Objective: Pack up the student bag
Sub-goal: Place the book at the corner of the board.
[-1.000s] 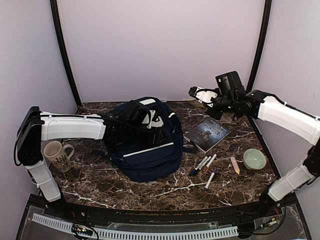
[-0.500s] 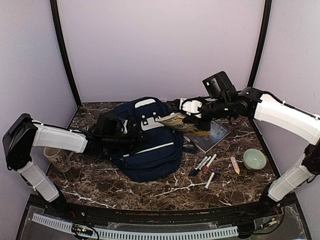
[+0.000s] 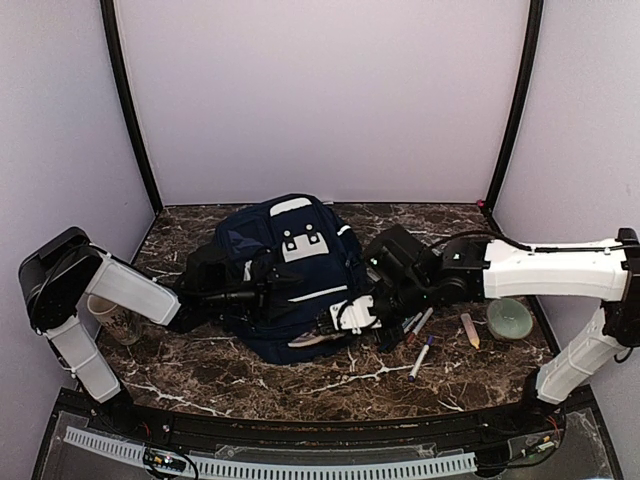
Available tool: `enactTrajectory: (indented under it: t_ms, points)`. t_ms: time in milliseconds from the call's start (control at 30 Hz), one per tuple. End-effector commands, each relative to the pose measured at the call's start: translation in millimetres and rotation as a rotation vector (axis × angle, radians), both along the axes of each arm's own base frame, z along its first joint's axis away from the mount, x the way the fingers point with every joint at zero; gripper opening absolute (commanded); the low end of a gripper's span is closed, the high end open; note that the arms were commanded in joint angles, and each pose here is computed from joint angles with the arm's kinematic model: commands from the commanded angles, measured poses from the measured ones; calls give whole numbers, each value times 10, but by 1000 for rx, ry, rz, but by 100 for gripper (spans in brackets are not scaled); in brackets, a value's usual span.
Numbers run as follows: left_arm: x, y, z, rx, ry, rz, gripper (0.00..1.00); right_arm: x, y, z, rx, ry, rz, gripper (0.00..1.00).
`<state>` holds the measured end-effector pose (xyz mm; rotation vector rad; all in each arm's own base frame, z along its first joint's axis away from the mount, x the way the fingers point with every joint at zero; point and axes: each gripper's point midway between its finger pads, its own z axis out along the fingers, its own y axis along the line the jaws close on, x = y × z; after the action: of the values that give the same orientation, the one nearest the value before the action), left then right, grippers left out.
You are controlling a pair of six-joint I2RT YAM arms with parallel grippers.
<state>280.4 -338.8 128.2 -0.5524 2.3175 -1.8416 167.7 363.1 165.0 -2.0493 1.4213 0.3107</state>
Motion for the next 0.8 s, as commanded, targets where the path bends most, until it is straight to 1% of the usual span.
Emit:
enactTrajectory:
  t_ms: [0, 33, 67, 100, 133, 167, 200, 300, 367, 467, 567, 667, 767]
  points:
    - [-9, 15, -60, 32, 10, -31, 71, -323, -148, -599, -118, 47, 68, 22]
    - [-10, 19, -97, 68, 6, -43, 71, -371, -178, -673, -132, 60, 71, 29]
    - [-18, 21, -137, 109, 1, -60, 71, -418, -211, -735, -145, 78, 73, 40]
    - [-16, 19, -150, 157, -19, -82, 71, -459, -242, -781, -156, 102, 71, 49]
    - [-43, 60, -232, 231, -11, -104, 70, -499, -264, -810, -163, 126, 72, 54]
    - [-14, 57, -204, 276, -58, -124, 70, -521, -296, -837, -173, 143, 63, 57]
    - [-37, 103, -248, 345, -64, -147, 69, -551, -321, -846, -176, 158, 60, 59]
    - [-34, 176, -191, 460, -154, -202, 67, -591, -422, -871, -195, 185, 34, 65]
    - [-72, 211, -138, 497, -194, -238, 65, -627, -490, -881, -203, 216, 11, 68]
    - [-179, 218, -51, 530, -256, -310, 60, -637, -586, -860, -186, 276, -42, 68]
    - [-372, 186, -9, 571, -287, -408, 56, -526, -675, -803, -134, 335, -120, 67]
    - [-602, 118, -10, 611, -300, -506, 55, -377, -801, -827, -100, 395, -210, 65]
    - [-831, 43, -49, 623, -296, -584, 52, -249, -858, -873, -65, 408, -282, 62]
